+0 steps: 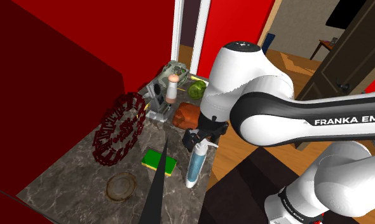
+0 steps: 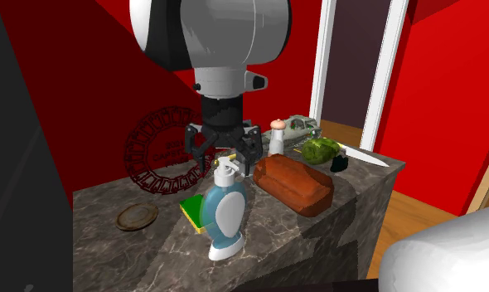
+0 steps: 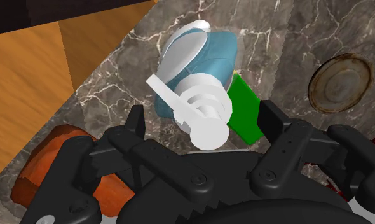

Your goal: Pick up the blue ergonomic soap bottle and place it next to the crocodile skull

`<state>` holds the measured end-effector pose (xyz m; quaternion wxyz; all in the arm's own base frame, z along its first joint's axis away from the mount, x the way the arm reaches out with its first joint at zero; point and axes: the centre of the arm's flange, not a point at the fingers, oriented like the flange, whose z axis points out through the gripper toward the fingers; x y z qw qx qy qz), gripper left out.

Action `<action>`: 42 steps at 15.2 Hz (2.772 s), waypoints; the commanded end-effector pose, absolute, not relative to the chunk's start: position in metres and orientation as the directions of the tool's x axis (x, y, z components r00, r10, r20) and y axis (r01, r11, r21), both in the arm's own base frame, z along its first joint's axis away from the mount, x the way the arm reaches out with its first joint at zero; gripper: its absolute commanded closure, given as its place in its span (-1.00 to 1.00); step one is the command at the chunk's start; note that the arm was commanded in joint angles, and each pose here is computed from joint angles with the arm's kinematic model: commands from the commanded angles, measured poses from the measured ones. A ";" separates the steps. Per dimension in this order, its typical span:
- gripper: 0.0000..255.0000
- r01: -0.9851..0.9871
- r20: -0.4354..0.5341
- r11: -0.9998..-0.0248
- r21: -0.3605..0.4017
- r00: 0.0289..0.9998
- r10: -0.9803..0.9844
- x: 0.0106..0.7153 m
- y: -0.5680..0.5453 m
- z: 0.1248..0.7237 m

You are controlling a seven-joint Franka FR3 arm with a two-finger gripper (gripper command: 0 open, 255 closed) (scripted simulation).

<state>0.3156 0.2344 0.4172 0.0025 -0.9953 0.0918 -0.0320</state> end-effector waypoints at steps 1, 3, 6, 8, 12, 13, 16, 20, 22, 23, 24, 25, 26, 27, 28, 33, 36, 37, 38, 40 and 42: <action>-1.00 -0.183 0.063 -0.983 -0.011 0.981 -0.183 0.316 0.234 0.417; -1.00 -0.183 0.063 -0.983 -0.011 0.981 -0.183 0.316 0.234 0.417; 1.00 -0.183 0.063 -0.983 -0.011 0.981 -0.183 0.316 0.234 0.417; 1.00 -0.183 0.063 -0.983 -0.011 0.981 -0.183 0.316 0.234 0.417; 1.00 -0.183 0.063 -0.983 -0.011 0.981 -0.183 0.316 0.234 0.417; 1.00 -0.183 0.063 -0.983 -0.011 0.981 -0.183 0.316 0.234 0.417; 1.00 -0.183 0.063 -0.983 -0.011 0.981 -0.183 0.316 0.234 0.422; 1.00 -0.183 0.063 -0.983 -0.011 0.981 -0.183 0.316 0.234 0.443; 1.00 -0.183 0.063 -0.983 -0.011 0.981 -0.183 0.316 0.234 0.454; 1.00 -0.183 0.063 -0.983 -0.011 0.981 -0.183 0.316 0.234 0.459; 1.00 -0.183 0.063 -0.983 -0.011 0.981 -0.183 0.316 0.234 0.464; 1.00 -0.183 0.063 -0.983 -0.011 0.981 -0.183 0.316 0.234 0.469; 1.00 -0.183 0.063 -0.983 -0.011 0.981 -0.183 0.316 0.234 0.475; 1.00 -0.183 0.063 -0.983 -0.011 0.981 -0.183 0.316 0.234 0.480; 1.00 -0.183 0.063 -0.983 -0.011 0.981 -0.183 0.316 0.234 0.485; 1.00 -0.183 0.063 -0.983 -0.011 0.981 -0.183 0.316 0.234 0.512; 1.00 -0.183 0.063 -0.983 -0.011 0.981 -0.183 0.316 0.234 0.527; 1.00 -0.183 0.063 -0.983 -0.011 0.981 -0.183 0.316 0.234 0.533; 1.00 -0.183 0.063 -0.983 -0.011 0.981 -0.183 0.316 0.234 0.538; 1.00 -0.183 0.063 -0.983 -0.011 0.981 -0.183 0.316 0.234 0.549; 1.00 -0.183 0.063 -0.983 -0.011 0.981 -0.183 0.316 0.234 0.559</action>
